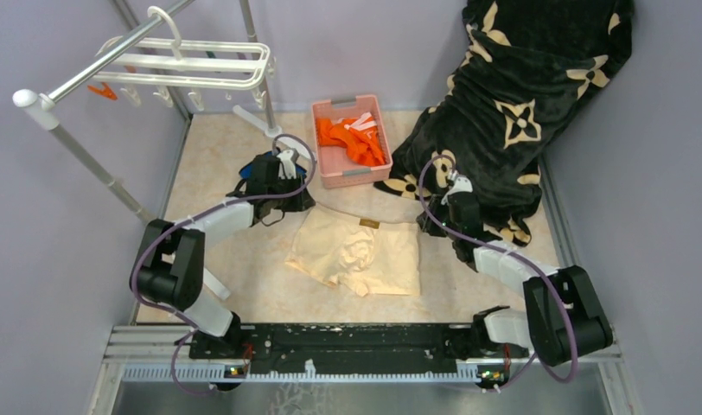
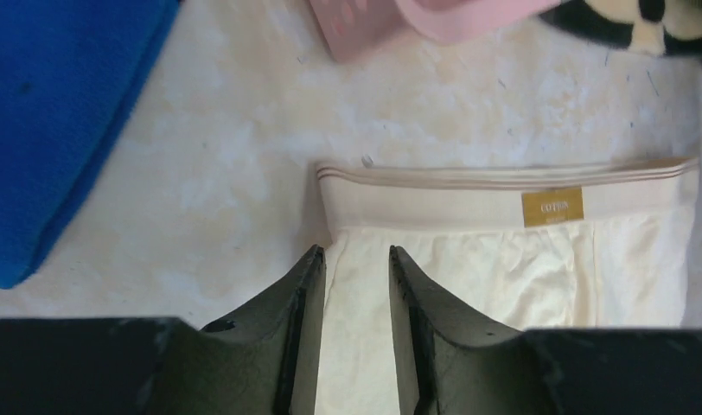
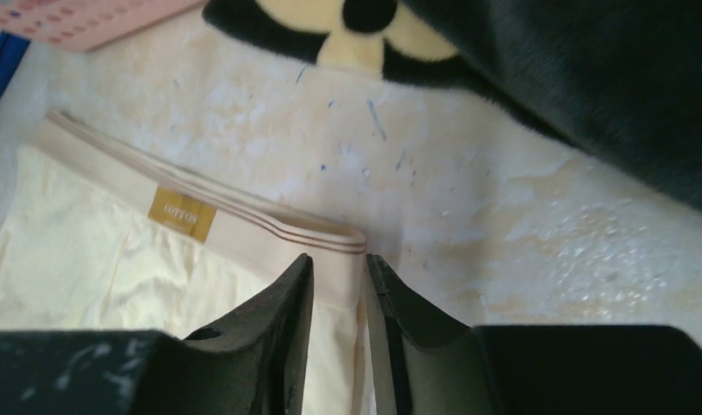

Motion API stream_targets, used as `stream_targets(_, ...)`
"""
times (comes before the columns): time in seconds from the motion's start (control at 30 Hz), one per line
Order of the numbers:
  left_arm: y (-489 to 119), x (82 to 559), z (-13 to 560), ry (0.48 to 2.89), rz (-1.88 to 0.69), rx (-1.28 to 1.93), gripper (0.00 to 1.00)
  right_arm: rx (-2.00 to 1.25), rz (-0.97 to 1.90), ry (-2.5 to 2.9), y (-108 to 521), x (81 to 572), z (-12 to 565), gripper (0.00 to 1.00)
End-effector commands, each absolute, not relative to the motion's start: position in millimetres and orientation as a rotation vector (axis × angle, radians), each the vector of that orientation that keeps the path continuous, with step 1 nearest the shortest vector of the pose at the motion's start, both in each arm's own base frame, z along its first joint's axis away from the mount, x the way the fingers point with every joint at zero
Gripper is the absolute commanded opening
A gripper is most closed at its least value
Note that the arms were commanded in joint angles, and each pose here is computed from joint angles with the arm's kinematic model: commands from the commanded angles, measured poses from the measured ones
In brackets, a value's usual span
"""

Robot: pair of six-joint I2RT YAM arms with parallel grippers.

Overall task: Clip the underwear to the hanger
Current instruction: Flatten out the underwear at the center of the board.

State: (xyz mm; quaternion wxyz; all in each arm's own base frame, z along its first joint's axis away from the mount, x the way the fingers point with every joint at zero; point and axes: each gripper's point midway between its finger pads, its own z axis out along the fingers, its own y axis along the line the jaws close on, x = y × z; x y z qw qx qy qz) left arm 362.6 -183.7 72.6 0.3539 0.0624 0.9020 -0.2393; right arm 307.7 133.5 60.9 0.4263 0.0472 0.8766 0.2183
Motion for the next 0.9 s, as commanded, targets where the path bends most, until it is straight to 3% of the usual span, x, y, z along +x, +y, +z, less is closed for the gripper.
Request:
stream_targets(0.0, -177, 395, 104, 2.219, -0.525, 0.194, 0.43, 0.137, 0.442, 2.068, 115, 336, 103, 0.33)
stream_targets(0.13, -177, 390, 118, 2.213, -0.543, 0.191, 0.54, 0.156, 0.386, 2.094, 103, 326, 109, 0.43)
stream_targets(0.27, -182, 356, 102, 2.302, -0.641, 0.177, 0.61, 0.156, 0.408, 2.148, 104, 310, 109, 0.46)
stream_targets(0.57, -209, 265, 78, 2.337, -0.725, 0.196, 0.62, 0.128, 0.595, 2.246, 121, 256, 96, 0.49)
stream_targets(0.7, -233, 243, 82, 2.288, -0.778, 0.321, 0.62, 0.112, 0.647, 2.253, 125, 241, 89, 0.50)
stream_targets(0.87, -220, 227, 53, 2.375, -0.727, 0.281, 0.62, 0.099, 0.674, 2.268, 127, 232, 82, 0.51)
